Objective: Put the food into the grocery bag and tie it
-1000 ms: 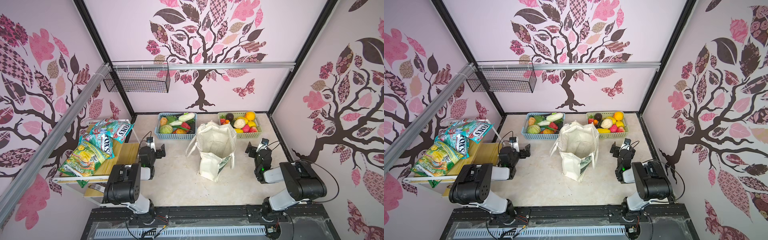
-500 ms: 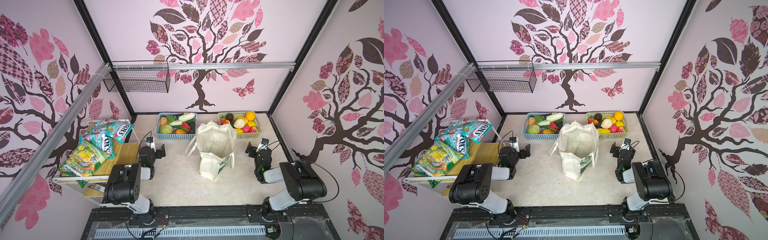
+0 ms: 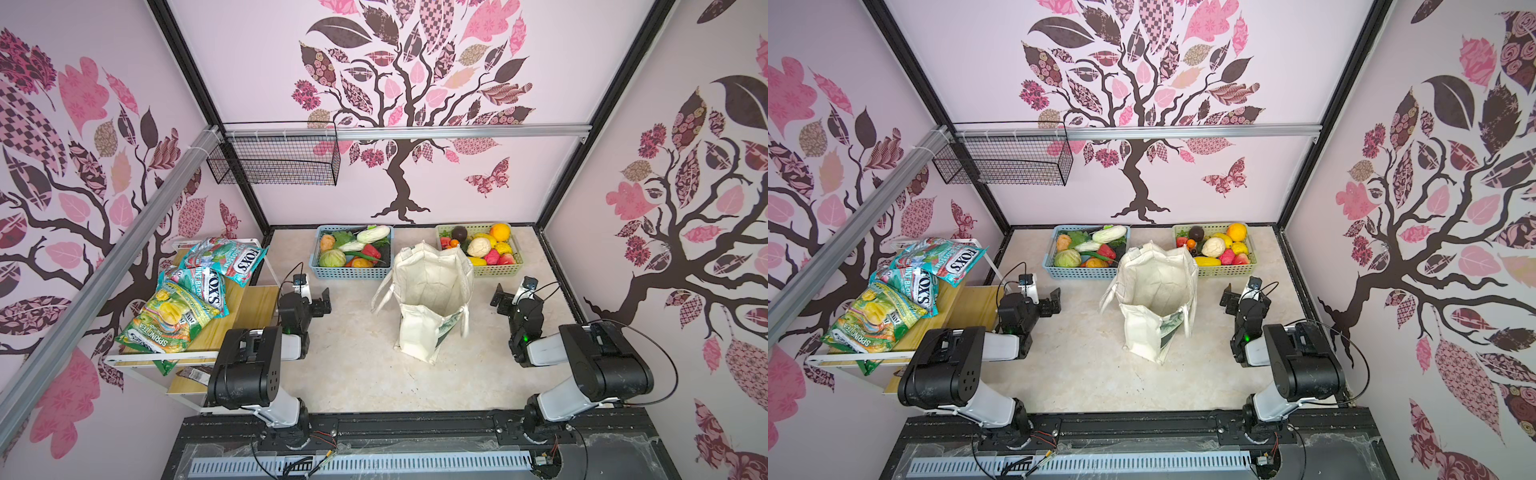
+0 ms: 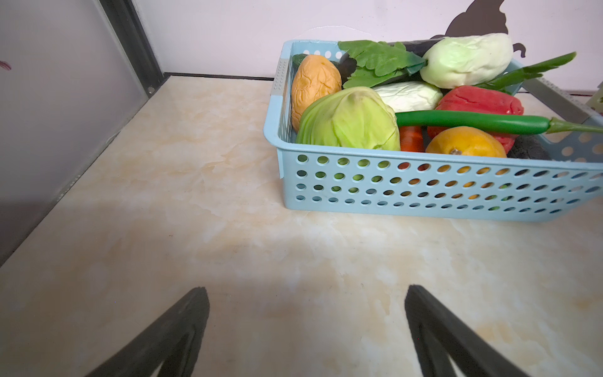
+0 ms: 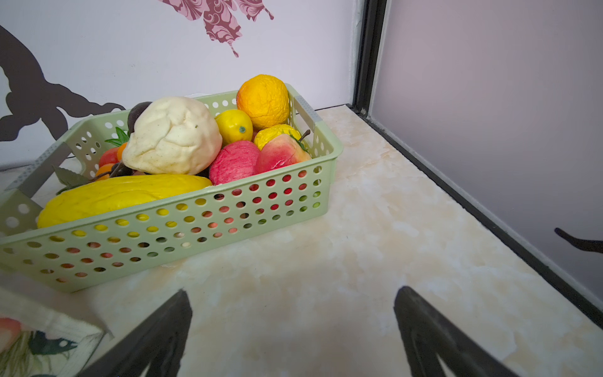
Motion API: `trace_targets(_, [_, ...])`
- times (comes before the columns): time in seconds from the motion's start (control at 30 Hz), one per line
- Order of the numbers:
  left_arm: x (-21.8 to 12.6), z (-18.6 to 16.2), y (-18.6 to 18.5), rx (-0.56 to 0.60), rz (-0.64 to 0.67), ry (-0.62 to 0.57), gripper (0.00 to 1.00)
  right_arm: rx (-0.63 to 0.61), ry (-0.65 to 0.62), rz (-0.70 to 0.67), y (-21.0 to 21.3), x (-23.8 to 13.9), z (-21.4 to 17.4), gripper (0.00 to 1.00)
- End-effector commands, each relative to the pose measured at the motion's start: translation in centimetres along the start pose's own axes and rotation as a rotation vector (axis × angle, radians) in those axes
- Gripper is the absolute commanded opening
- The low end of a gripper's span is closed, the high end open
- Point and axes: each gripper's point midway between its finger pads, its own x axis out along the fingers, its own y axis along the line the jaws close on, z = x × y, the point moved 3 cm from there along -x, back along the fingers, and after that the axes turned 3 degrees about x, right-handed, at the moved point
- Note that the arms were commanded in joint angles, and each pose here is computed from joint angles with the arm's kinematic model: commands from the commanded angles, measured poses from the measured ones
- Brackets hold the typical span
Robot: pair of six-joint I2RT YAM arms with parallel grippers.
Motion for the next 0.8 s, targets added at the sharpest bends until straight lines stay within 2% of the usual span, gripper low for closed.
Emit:
trace_targets(0.0, [0.1,1.5,0.2,0.006,0.011,-0.045,0.97,0.006,-0.03,0.012,0.4,0.1,0.8,0.99])
trace_targets(0.43, [0.1,1.6,0.0,0.012,0.0,-0.034,0.97,0.006,-0.03,0.011,0.4,0.1,0.8,1.0])
trace_targets(0.6, [0.9,3.9,0.1,0.024,0.036,0.068,0.97,0.011,-0.024,0.006,0.5,0.1,1.3,1.0])
trace_targets(0.67, [0.8,4.7,-0.2,0.05,0.078,0.073,0.97,0.0,-0.052,0.002,0.7,0.1,2.3,1.0])
trace_targets(0.77, [0.3,5.8,-1.5,0.118,0.094,0.056,0.97,0.004,0.027,-0.034,1.0,0.7,4.2,1.0])
